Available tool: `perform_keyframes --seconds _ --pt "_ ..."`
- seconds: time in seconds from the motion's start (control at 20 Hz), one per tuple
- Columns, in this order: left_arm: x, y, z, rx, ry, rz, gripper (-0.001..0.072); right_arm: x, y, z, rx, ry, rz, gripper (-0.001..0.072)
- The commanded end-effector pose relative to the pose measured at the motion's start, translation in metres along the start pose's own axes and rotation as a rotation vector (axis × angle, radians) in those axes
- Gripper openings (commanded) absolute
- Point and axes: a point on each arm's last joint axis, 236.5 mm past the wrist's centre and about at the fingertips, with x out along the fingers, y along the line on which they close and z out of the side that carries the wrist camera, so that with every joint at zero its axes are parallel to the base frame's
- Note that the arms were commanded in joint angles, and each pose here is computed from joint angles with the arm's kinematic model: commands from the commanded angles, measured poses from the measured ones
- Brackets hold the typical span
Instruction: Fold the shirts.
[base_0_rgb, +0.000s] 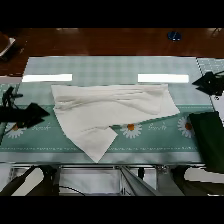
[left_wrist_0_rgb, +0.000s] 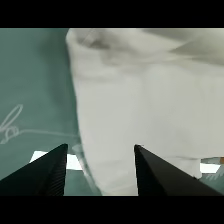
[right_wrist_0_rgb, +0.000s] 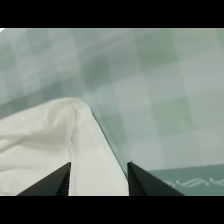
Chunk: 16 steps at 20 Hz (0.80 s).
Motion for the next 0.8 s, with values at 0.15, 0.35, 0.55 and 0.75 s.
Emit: perform_keyframes --seconds 0.15,0.35,0.55,0.75 --pt "0.046 0.016 -0.086 -0.201 0.07 -0.091 0.0509 0.024 -0.02 -0.067 0.125 0.004 0.018 0.041" --pt "0.067 0.002 -0.089 -0.241 0.035 -0.161 0.0509 0.025 -0.015 -0.067 0.141 0.001 0.042 0.041" --pt "0.091 -0.011 -0.089 -0.187 -0.001 -0.15 0.0506 0.025 -0.014 -0.066 0.144 -0.003 0.047 0.041" --pt "0.102 -0.019 -0.093 -0.138 0.01 -0.138 0.0017 0.025 -0.024 -0.067 0.131 -0.004 0.004 0.041"
